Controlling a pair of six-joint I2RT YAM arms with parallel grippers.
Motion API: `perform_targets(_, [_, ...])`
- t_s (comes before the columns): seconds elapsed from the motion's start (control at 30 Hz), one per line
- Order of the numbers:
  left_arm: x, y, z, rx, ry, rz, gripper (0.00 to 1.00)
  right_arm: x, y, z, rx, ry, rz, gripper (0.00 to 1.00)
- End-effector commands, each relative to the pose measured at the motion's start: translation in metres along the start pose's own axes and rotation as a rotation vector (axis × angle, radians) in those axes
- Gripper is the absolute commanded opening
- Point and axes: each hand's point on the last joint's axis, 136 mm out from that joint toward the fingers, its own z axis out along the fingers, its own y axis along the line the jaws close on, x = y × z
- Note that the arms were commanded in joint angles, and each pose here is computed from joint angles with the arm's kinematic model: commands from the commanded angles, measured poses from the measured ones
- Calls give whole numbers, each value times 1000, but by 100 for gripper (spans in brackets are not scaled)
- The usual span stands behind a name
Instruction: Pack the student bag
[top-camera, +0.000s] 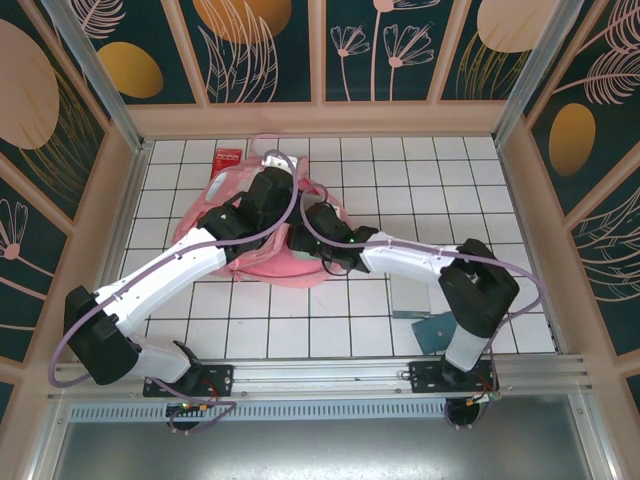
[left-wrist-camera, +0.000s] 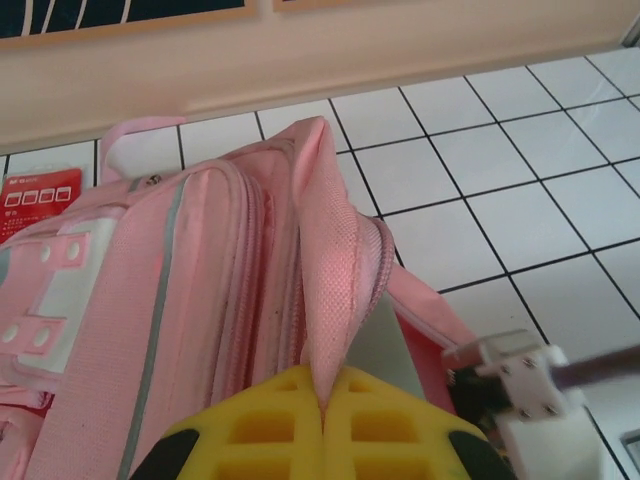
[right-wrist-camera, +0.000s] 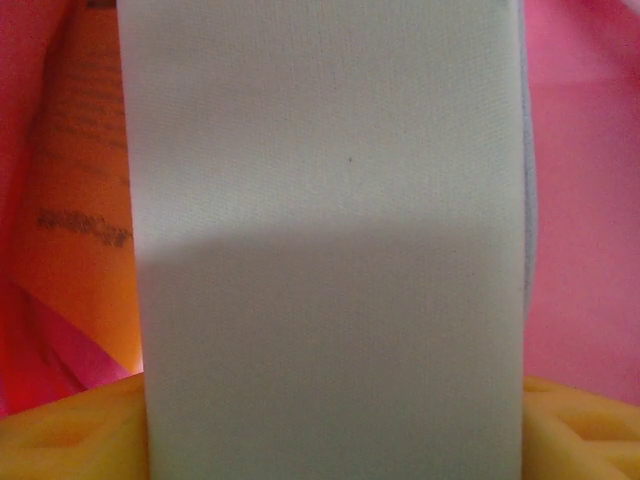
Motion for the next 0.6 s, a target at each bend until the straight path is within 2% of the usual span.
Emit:
perform_targets(0.0, [-51, -9, -24, 50, -154, -88, 3, -18, 24, 16, -61, -29, 85, 73])
perform_targets(0.2, [-50, -10, -21, 49, -147, -84, 3, -23, 17, 41, -46, -18, 168, 73])
perform_targets(0.33, [-51, -6, -21, 32, -150, -79, 4, -19, 23, 44, -71, 2, 158, 91])
perform_targets(0.47, [-50, -6, -20, 29, -147, -78, 4, -22, 22, 32, -85, -19, 147, 99])
perform_targets(0.57, [-49, -6, -18, 26, -143, -76, 4, -24, 16, 20, -75, -40, 137, 99])
